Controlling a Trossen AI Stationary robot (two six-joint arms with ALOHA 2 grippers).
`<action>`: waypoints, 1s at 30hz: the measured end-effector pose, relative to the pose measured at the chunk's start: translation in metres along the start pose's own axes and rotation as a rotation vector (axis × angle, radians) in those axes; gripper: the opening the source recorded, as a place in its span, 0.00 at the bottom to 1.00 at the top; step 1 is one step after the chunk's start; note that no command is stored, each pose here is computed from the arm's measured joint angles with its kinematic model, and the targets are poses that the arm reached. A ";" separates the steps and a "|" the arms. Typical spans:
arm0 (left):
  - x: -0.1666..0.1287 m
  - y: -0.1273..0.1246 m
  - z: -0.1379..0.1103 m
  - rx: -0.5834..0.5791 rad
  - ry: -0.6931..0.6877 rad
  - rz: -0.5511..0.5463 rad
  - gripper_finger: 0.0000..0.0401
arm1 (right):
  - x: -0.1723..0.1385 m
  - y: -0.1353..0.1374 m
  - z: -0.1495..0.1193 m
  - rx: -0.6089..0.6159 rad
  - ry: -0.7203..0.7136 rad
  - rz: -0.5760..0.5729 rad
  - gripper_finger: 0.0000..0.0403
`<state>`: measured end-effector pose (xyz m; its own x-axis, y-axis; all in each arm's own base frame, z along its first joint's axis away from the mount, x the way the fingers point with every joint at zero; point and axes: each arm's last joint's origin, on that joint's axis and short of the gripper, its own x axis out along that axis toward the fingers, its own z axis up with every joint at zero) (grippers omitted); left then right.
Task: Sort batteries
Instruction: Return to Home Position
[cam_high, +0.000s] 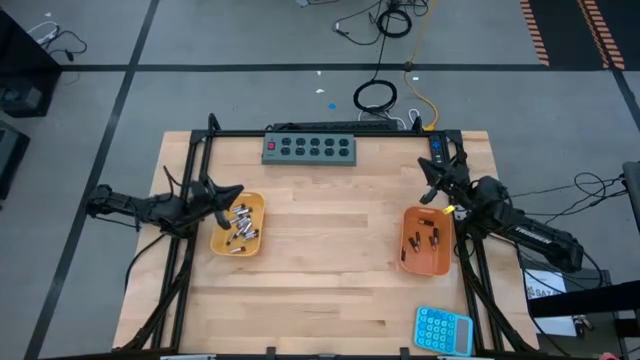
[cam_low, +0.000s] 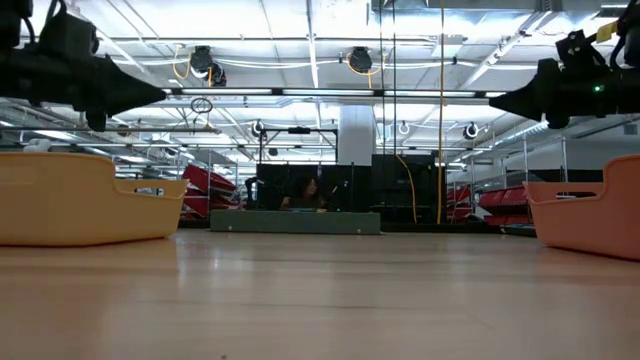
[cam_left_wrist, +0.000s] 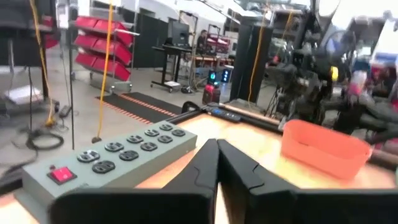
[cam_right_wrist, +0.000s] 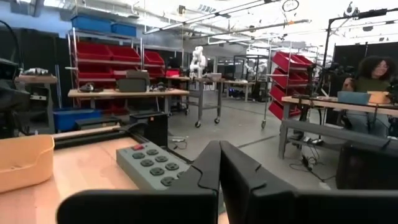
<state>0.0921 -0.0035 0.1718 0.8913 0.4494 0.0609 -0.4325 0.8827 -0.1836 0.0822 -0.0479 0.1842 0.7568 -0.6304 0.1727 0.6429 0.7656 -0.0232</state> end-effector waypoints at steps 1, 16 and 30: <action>0.000 0.000 -0.001 0.033 0.009 0.001 0.04 | 0.000 0.000 0.000 -0.006 0.005 0.000 0.00; 0.001 0.000 -0.002 0.076 0.016 0.002 0.04 | 0.000 0.000 -0.004 -0.166 0.039 0.005 0.00; 0.001 0.000 -0.002 0.076 0.016 0.002 0.04 | 0.000 0.000 -0.004 -0.166 0.040 0.006 0.00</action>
<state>0.0929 -0.0037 0.1702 0.8920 0.4498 0.0447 -0.4432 0.8898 -0.1085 0.0828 -0.0481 0.1804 0.7625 -0.6331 0.1333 0.6467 0.7395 -0.1869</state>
